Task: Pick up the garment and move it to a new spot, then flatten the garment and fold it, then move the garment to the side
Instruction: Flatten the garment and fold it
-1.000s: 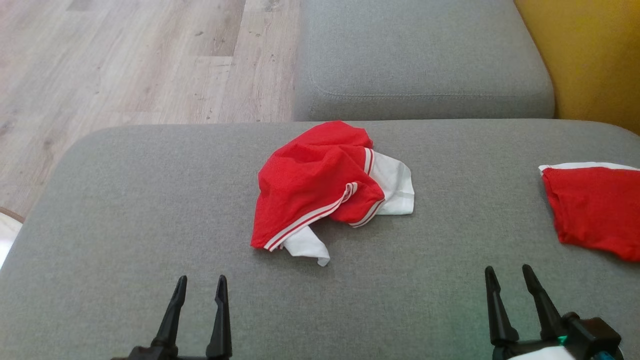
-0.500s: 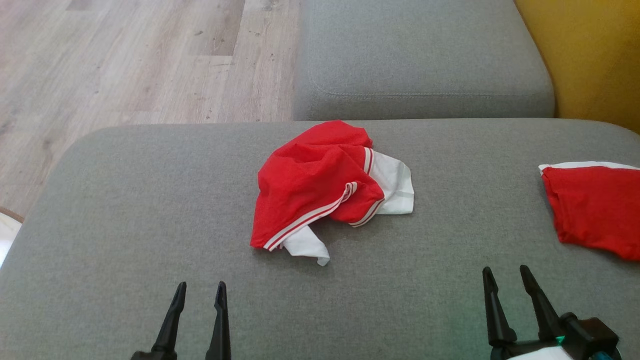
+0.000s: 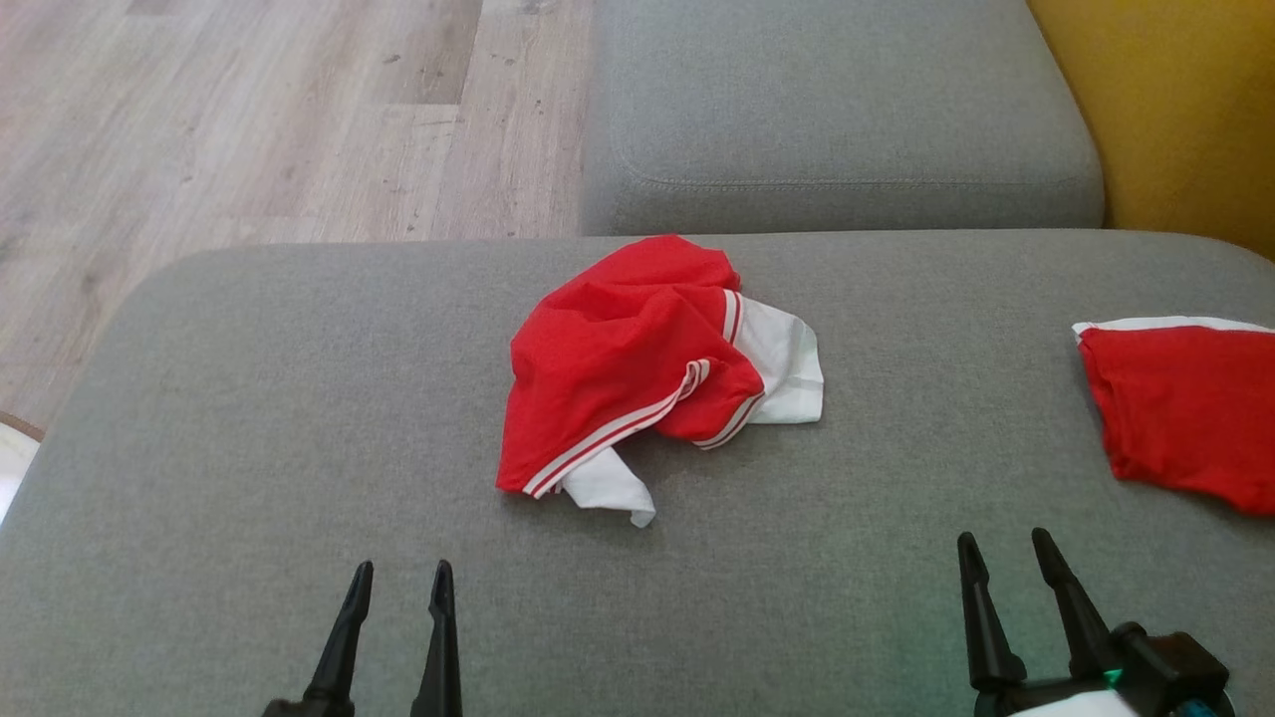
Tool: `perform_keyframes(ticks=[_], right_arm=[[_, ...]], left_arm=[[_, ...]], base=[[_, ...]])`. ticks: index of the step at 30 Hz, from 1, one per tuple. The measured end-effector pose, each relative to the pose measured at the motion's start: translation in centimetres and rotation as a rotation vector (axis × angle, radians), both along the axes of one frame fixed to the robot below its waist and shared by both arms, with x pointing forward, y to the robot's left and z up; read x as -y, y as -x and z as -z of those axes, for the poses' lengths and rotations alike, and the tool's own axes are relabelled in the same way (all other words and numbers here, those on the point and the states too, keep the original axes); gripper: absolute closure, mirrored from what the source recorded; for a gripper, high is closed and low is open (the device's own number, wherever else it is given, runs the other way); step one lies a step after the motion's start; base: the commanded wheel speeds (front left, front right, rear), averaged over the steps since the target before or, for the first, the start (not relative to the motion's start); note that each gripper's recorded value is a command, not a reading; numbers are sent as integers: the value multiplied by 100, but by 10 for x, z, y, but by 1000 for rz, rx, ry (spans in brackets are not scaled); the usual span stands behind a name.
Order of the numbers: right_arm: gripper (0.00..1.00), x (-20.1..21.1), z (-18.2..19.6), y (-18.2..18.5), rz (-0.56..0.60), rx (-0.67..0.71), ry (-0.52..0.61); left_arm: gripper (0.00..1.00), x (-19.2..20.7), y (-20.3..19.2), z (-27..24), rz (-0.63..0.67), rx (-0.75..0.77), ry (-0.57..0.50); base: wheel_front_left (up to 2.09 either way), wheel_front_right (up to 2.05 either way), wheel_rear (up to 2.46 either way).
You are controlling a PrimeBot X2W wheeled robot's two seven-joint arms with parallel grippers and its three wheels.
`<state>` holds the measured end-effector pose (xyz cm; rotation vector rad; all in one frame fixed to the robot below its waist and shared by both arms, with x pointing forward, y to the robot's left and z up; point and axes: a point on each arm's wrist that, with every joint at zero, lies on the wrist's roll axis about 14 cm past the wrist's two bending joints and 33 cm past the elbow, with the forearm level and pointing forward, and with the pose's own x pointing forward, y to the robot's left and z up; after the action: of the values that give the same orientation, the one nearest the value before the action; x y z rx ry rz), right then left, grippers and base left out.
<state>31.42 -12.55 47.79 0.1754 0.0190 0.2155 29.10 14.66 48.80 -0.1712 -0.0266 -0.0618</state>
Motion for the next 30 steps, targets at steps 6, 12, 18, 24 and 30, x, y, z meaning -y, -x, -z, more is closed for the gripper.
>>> perform_keyframes(ticks=[6, 12, 18, 24, 30], right_arm=[[0, 0, 2, -1, -1, -7, 0], [0, -5, 8, -5, -14, -30, 1], [0, -14, 18, -11, -47, -61, 17], [0, -20, 19, -40, -66, -53, 38], [0, -13, 29, -59, -47, -77, 43]], left_arm=[[0, 0, -1, 3, -5, -12, -1], [0, 14, -3, 33, 67, -106, -48], [0, 41, -30, 51, 221, -165, -130], [0, 45, -76, 73, 272, -251, -203], [0, 36, -110, 112, 269, -380, -330]], base=[[0, 0, 0], [0, 0, 0], [0, 0, 0], [0, 0, 0], [0, 0, 0]])
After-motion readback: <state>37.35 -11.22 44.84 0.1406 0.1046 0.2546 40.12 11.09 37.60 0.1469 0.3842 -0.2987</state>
